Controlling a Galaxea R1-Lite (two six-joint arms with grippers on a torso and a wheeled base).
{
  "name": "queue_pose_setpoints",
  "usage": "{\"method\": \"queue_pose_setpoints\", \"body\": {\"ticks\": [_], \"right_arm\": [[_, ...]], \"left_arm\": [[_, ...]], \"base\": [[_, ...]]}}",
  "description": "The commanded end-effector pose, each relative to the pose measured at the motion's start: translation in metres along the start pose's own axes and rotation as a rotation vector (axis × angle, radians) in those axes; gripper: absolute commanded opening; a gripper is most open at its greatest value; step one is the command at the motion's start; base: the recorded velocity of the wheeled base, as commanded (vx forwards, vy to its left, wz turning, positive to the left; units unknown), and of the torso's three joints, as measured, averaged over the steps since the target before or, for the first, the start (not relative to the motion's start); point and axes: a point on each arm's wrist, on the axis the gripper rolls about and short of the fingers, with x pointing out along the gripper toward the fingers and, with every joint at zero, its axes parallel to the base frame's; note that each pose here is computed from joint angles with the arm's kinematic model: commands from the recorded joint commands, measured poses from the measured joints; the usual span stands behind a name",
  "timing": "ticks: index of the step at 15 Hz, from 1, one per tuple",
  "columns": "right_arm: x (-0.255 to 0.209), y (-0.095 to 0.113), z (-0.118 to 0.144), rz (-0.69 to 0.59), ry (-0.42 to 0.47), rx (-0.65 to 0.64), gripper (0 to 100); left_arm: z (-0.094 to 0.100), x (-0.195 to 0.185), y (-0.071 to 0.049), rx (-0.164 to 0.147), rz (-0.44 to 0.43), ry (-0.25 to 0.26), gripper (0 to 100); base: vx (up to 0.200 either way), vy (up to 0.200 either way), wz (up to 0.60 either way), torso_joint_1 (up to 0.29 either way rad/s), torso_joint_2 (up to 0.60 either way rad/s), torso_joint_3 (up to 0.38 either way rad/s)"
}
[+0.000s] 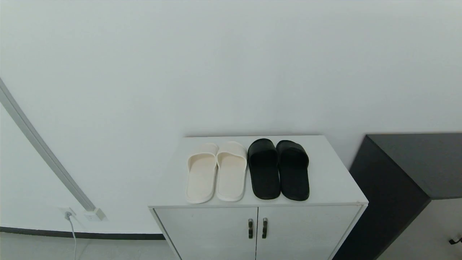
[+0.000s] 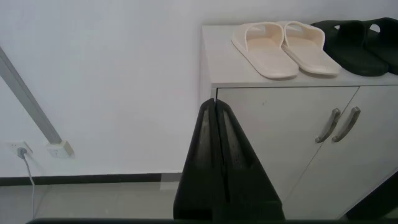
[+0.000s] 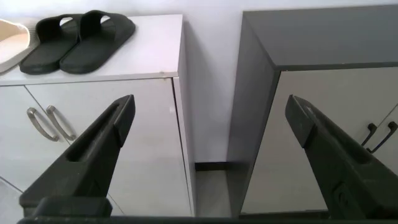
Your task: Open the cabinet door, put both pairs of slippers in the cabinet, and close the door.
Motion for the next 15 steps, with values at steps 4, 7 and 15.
{"method": "queue_pose_setpoints", "body": {"ticks": [4,7,15], "right_arm": [[0.0,0.0,0.001,-0.005,-0.002,0.002,100],[-0.01,-0.001,0.081,-0.037,-0.17,0.117,100],[0.128,0.045,0.083,0.466,0.416,0.167,100]], "left_arm": [[0.0,0.0,0.0,-0.007,0.002,0.001,0],[0.0,0.0,0.0,-0.007,0.002,0.001,0],[0.0,0.0,0.0,-0.005,0.002,0.001,0]], "base": [[0.0,0.0,0.0,0.0,0.0,0.0],[0.0,0.0,0.0,0.0,0.0,0.0],[0.0,0.0,0.0,0.0,0.0,0.0]]}}
